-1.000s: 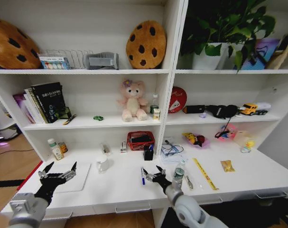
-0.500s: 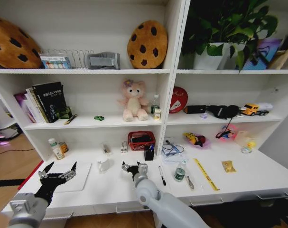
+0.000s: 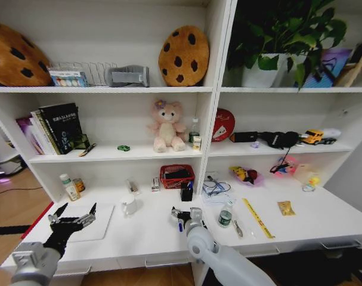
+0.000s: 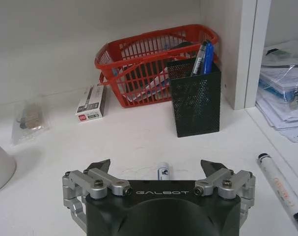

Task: Organize the objects on the table.

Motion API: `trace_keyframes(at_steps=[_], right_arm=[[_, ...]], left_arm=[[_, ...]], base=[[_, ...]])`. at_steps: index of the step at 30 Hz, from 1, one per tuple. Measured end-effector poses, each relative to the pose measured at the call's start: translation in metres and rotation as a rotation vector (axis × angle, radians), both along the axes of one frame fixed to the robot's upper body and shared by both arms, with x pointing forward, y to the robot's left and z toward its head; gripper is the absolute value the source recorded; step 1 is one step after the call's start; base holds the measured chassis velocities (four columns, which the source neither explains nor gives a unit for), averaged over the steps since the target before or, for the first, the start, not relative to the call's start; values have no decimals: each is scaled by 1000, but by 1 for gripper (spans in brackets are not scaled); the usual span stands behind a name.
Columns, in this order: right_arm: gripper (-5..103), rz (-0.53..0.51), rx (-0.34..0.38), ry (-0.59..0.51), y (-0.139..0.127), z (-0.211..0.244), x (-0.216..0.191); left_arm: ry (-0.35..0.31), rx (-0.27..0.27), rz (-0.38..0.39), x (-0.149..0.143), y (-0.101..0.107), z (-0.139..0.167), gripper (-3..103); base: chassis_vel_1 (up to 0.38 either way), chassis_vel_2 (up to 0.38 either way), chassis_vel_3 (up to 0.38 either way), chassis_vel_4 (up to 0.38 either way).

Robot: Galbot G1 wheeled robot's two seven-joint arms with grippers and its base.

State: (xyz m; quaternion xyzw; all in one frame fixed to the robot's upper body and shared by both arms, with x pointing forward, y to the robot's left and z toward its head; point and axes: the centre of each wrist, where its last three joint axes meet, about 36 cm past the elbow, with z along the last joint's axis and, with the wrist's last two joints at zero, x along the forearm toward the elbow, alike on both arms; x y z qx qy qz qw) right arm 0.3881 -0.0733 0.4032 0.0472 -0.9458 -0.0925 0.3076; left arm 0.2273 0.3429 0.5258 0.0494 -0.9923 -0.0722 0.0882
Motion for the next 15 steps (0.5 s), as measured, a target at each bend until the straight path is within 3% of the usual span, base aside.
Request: trace_keyframes(at_steps=[6,15], right_arm=[[100,0,6,14,2,-3,5],[100,-24,-29,27,-15,-21,19]], left_arm=[[0,0,0,0,0,0,100],[0,0,0,0,0,0,100]], base=[[0,0,0,0],[0,0,0,0]])
